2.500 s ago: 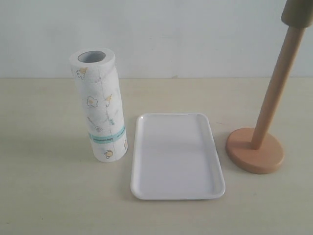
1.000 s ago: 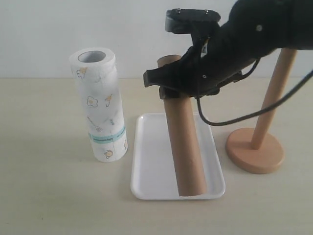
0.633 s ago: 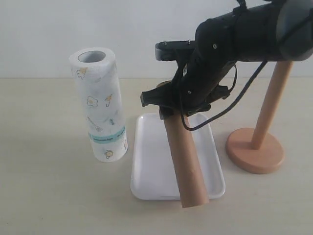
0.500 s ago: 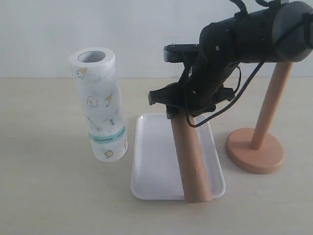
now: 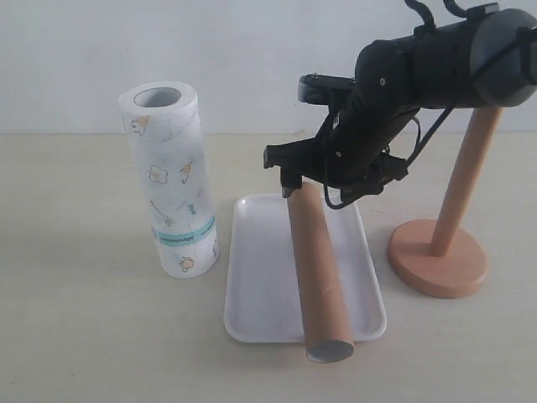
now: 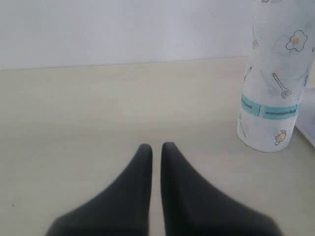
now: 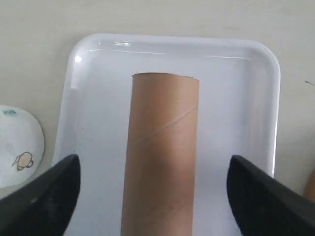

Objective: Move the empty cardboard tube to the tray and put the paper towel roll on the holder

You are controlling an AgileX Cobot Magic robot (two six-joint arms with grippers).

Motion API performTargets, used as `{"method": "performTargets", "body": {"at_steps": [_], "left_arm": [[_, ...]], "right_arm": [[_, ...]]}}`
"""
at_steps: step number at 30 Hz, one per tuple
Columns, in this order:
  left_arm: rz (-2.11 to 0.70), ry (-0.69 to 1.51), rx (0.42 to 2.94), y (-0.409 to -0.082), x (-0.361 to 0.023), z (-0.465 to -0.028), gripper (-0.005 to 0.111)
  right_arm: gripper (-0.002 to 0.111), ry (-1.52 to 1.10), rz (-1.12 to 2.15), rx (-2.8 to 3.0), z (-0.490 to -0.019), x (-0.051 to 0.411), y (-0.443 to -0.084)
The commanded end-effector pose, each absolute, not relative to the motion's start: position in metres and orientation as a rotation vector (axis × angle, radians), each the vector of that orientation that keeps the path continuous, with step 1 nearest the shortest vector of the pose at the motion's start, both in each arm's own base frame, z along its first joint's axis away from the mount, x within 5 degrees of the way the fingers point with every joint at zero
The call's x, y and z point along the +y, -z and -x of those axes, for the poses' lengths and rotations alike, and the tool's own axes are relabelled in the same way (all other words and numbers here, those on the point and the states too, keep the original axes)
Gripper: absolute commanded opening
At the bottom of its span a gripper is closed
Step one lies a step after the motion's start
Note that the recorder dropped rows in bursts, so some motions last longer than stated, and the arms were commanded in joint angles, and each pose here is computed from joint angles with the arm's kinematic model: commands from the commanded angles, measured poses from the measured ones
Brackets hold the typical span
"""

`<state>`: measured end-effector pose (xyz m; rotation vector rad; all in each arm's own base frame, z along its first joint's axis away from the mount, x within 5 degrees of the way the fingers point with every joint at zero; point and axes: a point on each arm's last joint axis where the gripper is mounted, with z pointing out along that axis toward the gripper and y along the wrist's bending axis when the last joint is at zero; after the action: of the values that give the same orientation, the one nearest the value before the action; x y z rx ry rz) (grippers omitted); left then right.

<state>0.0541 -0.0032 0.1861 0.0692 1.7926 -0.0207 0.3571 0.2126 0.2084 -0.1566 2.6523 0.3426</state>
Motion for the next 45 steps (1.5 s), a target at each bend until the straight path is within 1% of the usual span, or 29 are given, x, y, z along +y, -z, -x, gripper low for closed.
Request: {"method": "performTargets", "body": {"at_steps": [1,4,6,9,12,13,14,20,23,27,32,38,41,45], "left_arm": [[-0.064,0.024,1.788,-0.186,-0.003,-0.054,0.006],[-0.064,0.024,1.788,-0.186,-0.003,-0.054,0.006],[-0.064,0.024,1.788,-0.186,-0.003,-0.054,0.006],[-0.064,0.024,1.788,-0.186,-0.003,-0.054,0.006],[-0.064,0.024,1.788,-0.186,-0.003,-0.054,0.006],[-0.064,0.024,1.788,-0.186,-0.003,-0.054,0.006],[-0.064,0.024,1.788,-0.186,-0.003,-0.054,0.006],[-0.064,0.024,1.788,-0.186,-0.003,-0.054,0.006],[-0.064,0.024,1.788,-0.186,-0.003,-0.054,0.006],[-0.064,0.024,1.788,-0.186,-0.003,-0.054,0.006],[-0.064,0.024,1.788,-0.186,-0.003,-0.054,0.006],[-0.064,0.024,1.788,-0.186,-0.003,-0.054,0.006],[-0.064,0.024,1.788,-0.186,-0.003,-0.054,0.006],[-0.064,0.024,1.788,-0.186,-0.003,-0.054,0.006]], "right_arm": [[0.083,-0.344,0.134,2.655,-0.359,0.21,-0.211],[0.082,-0.344,0.134,2.655,-0.358,0.21,-0.212],[0.075,-0.343,0.134,2.656,-0.356,0.209,-0.217],[0.052,-0.342,0.136,2.661,-0.349,0.205,-0.232],[0.02,-0.316,0.176,2.682,-0.339,0.199,-0.247],[0.008,-0.303,0.222,2.681,-0.336,0.197,-0.253],[0.0,-0.292,0.264,2.677,-0.332,0.195,-0.259],[0.0,-0.338,0.357,2.557,-0.303,0.192,-0.294],[0.0,-0.377,0.419,2.474,-0.272,0.191,-0.303],[0.0,-0.467,0.478,2.325,-0.221,0.18,-0.304],[0.0,-0.594,0.574,1.952,-0.155,0.146,-0.297],[0.0,-0.627,0.561,1.791,-0.101,0.095,-0.288],[0.0,-0.663,0.519,1.67,-0.075,0.07,-0.304],[0.0,-0.702,0.477,1.537,-0.057,0.052,-0.317]]}}
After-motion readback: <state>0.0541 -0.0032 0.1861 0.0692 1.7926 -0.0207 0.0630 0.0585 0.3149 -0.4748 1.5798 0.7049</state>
